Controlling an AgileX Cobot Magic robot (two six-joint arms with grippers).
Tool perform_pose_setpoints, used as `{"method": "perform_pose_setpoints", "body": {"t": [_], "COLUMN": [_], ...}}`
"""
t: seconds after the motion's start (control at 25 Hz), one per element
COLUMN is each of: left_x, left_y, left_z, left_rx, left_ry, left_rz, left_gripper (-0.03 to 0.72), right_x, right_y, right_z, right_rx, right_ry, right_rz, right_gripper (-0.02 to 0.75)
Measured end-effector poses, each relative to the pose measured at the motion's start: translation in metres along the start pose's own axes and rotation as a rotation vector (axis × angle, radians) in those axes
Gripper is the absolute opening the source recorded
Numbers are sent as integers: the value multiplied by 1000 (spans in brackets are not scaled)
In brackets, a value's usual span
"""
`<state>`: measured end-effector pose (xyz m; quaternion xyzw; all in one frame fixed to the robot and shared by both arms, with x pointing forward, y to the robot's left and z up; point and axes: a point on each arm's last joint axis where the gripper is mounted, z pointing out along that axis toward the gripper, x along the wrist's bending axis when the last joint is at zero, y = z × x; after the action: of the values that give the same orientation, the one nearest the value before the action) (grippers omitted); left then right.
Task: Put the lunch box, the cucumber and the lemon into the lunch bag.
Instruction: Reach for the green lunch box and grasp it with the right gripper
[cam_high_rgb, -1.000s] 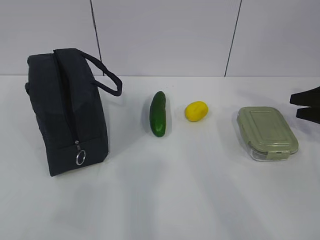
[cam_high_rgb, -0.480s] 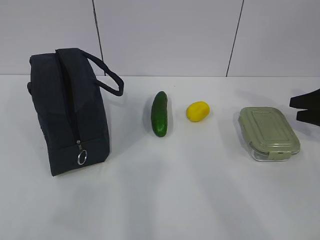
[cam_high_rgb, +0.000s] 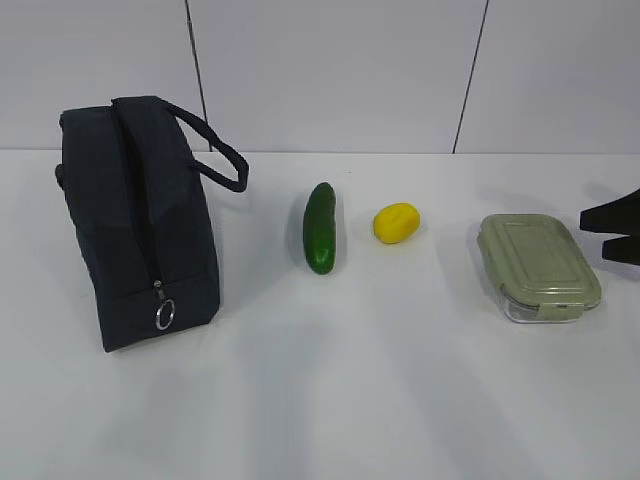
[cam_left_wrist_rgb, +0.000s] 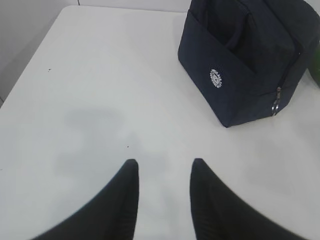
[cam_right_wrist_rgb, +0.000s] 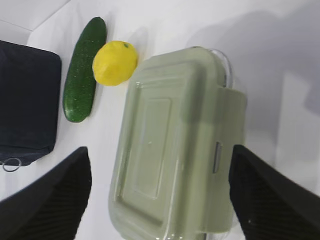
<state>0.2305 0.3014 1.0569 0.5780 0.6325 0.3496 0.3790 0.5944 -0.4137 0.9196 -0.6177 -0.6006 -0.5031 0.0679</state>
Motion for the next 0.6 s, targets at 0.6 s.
{"method": "perform_pose_setpoints", "body": {"t": [0.6], "left_x": [0], "left_y": [0], "left_z": [0], "left_rx": [0], "left_ry": [0], "left_rz": [0], "left_gripper": [240], "right_x": [-13], "right_y": [-4], "right_z": [3], "right_rx": [-11], "right_ry": [-9], "right_rz": [33], "right_gripper": [650]}}
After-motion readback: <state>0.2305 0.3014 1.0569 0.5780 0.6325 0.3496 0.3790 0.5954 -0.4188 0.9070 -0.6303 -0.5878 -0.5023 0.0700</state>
